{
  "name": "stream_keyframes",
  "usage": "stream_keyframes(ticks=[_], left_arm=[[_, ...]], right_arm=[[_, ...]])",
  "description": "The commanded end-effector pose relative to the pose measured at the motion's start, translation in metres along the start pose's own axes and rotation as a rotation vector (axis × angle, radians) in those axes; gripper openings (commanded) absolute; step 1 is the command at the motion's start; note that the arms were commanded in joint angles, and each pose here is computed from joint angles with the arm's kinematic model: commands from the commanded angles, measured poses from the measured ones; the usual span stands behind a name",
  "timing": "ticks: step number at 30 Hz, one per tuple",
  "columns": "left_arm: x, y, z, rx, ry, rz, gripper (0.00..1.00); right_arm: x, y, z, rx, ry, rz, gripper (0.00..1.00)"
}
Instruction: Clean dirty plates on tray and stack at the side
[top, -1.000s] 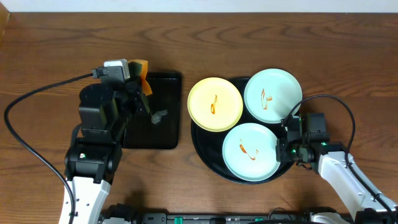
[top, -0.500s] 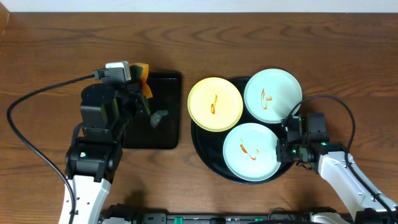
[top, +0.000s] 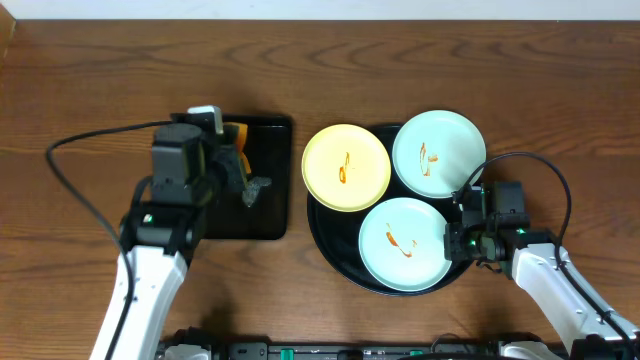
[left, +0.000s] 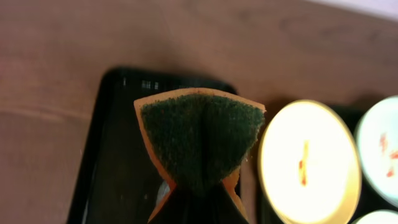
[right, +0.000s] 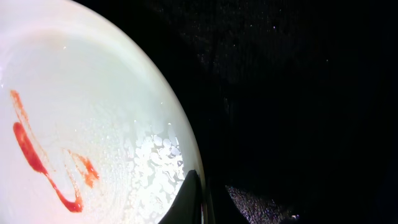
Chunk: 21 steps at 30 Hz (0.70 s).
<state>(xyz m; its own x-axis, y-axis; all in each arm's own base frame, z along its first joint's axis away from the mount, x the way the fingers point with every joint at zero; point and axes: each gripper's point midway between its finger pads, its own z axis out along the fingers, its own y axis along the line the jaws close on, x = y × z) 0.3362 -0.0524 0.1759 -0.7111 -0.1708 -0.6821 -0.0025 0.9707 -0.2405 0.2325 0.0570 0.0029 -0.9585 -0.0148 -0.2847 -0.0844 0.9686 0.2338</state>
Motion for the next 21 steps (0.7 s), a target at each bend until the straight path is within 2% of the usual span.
stream_keyframes(ticks=[1, 14, 21], left_arm=[[0.019, 0.006, 0.018, -0.021, 0.085, -0.016, 0.08], [0.096, 0.031, 0.081, -0.109, 0.414, -0.059, 0.08], [0.111, 0.035, 0.086, -0.122, 0.469, -0.069, 0.08]], right_arm=[[0.004, -0.002, 0.002, 0.013, 0.011, -0.004, 0.01], [0.004, -0.002, 0.002, 0.013, 0.011, -0.005, 0.01], [0.004, -0.002, 0.002, 0.013, 0.011, -0.005, 0.01]])
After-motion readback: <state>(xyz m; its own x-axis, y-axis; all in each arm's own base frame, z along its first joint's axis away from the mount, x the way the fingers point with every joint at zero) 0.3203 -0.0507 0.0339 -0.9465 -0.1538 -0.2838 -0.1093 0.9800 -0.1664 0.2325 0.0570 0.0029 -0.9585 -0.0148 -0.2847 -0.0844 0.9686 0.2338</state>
